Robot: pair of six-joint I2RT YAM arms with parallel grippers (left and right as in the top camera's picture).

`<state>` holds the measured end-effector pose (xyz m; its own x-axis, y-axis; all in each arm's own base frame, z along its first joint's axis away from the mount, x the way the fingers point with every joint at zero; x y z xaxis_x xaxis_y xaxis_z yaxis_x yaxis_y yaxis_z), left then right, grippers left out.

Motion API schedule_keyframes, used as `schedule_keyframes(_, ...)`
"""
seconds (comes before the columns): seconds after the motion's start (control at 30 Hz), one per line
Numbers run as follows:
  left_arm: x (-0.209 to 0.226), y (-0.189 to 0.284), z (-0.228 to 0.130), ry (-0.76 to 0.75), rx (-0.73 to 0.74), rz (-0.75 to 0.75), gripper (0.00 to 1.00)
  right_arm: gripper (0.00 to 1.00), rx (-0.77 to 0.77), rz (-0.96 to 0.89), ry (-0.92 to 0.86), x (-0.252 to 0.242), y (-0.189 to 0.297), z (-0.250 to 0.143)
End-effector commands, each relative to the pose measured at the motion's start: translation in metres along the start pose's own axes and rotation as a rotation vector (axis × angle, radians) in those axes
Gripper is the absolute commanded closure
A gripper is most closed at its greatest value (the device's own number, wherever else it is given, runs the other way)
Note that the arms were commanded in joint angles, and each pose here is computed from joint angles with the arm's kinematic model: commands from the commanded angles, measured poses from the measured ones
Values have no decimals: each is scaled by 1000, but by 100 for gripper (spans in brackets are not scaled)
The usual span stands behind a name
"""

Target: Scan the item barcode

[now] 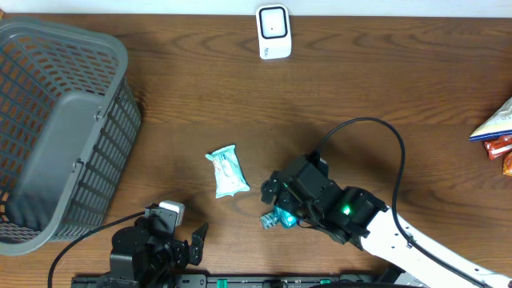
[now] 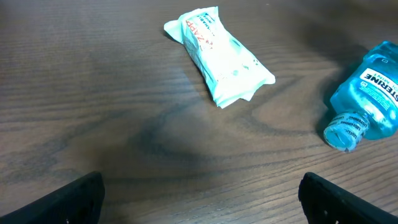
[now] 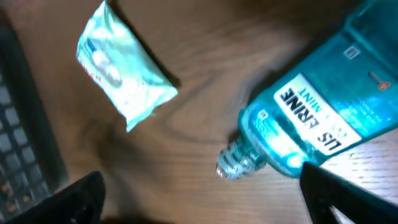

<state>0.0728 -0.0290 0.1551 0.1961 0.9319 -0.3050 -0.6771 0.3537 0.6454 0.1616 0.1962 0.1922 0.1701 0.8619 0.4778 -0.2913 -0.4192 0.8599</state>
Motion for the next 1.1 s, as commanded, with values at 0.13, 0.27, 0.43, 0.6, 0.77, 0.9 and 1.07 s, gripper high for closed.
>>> schedule_keyframes(0.13,0,1,-1,3,7,-4,1,5,206,-105,-395,-10,-13,-16)
schedule_keyframes(0.27,0,1,-1,3,7,-4,1,11,307,-177,-524,-13,-31,-18)
schedule_keyframes(0.43,0,1,-1,3,7,-4,1,11,338,-269,-638,-30,-54,-5)
schedule_keyframes(0.6,0,1,-1,3,7,-4,1,17,353,-350,-705,-46,-76,8)
schedule_keyframes(0.77,0,1,-1,3,7,-4,1,19,349,-399,-666,-45,-92,13)
schedule_keyframes(0.9,0,1,-1,3,7,-4,1,37,299,-459,-586,-52,-100,16)
schedule_keyframes(1.07,0,1,-1,3,7,-4,1,63,262,-460,-470,-53,-100,21)
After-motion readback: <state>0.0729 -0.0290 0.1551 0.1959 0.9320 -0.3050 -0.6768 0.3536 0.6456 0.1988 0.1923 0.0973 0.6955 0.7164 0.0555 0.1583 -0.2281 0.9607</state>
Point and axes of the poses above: each gripper's point midway between its finger pads, its own y axis back along the fingers, its own x axis along the line the jaws close on, z = x × y, the point moved 10 cm from there along y, back along the fingers, and after that the axes turned 10 degrees about y, right-handed, at the moved point
